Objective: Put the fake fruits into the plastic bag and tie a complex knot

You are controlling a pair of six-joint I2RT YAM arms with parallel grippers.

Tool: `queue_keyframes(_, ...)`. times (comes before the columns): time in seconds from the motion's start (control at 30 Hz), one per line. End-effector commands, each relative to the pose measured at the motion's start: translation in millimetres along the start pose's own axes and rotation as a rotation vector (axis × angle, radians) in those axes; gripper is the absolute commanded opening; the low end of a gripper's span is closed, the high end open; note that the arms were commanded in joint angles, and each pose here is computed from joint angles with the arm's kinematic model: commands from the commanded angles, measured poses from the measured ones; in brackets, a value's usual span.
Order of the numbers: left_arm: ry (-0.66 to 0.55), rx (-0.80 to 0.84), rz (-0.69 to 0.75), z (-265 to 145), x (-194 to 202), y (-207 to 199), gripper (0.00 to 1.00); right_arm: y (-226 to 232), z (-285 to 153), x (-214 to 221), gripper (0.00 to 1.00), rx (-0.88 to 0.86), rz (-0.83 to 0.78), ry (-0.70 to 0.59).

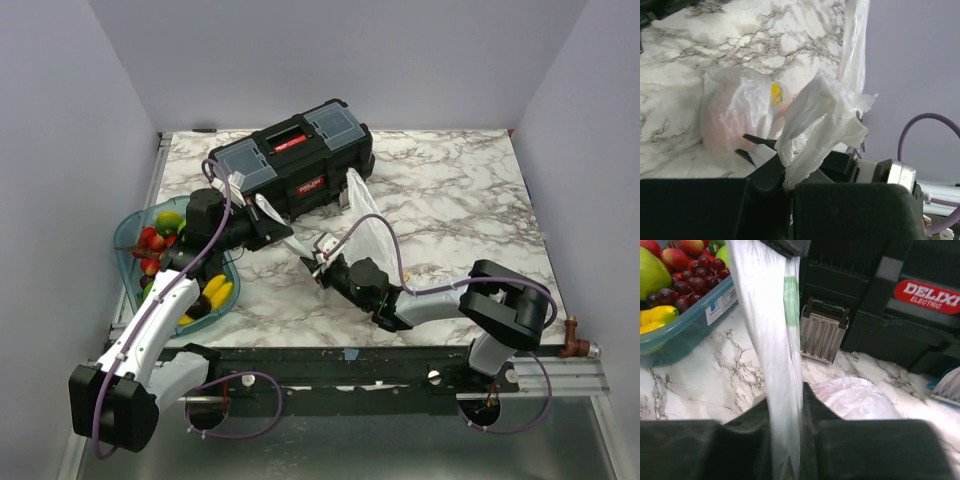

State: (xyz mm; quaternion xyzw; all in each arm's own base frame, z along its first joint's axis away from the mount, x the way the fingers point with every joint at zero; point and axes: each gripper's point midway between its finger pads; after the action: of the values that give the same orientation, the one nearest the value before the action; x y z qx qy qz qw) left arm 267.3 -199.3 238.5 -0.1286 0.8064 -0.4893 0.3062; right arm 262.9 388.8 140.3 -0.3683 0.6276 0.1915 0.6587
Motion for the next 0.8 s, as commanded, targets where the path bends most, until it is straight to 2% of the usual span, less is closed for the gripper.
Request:
queue_keyframes(0.0, -0.201, 0.006, 0.192, -18, -64, -23, 0.00, 2, -26, 38, 0.13, -0.050, -0.095, 0.087)
queue_keyframes(0.07, -0.223, -0.068, 0.293, -19, -74, -12, 0.00, 3, -31, 44, 0.01, -0.060, -0.100, 0.095)
queue_keyframes(0.3, -0.205, -0.334, 0.582, -17, -93, 49, 0.00, 0, -30, 35, 0.01, -0.046, -0.079, 0.067)
queue_keyframes(0.47, -0.158, -0.351, 0.783, -15, -83, 62, 0.00, 2, -27, 29, 0.01, -0.046, -0.047, 0.058)
queue_keyframes(0.6, -0.126, -0.311, 0.852, -8, -71, 64, 0.00, 6, -23, 21, 0.01, -0.074, -0.042, 0.059)
queue_keyframes(0.63, -0.126, -0.304, 0.853, -7, -70, 64, 0.00, 10, -21, 19, 0.02, -0.099, -0.051, 0.066)
queue_keyframes(0.77, -0.109, -0.221, 0.843, -3, -63, 50, 0.00, 18, -24, 0, 0.31, -0.174, -0.055, 0.062)
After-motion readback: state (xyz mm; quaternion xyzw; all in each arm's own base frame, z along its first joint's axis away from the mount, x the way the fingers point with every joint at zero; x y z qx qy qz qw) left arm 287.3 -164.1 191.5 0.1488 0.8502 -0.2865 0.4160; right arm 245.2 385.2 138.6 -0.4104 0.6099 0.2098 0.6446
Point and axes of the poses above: each gripper's point midway between its finger pads, its own z axis out along the fingers, its own y axis along the line the jaws close on, x = y × z, and after that the axes turned 6 degrees about -z, right-handed
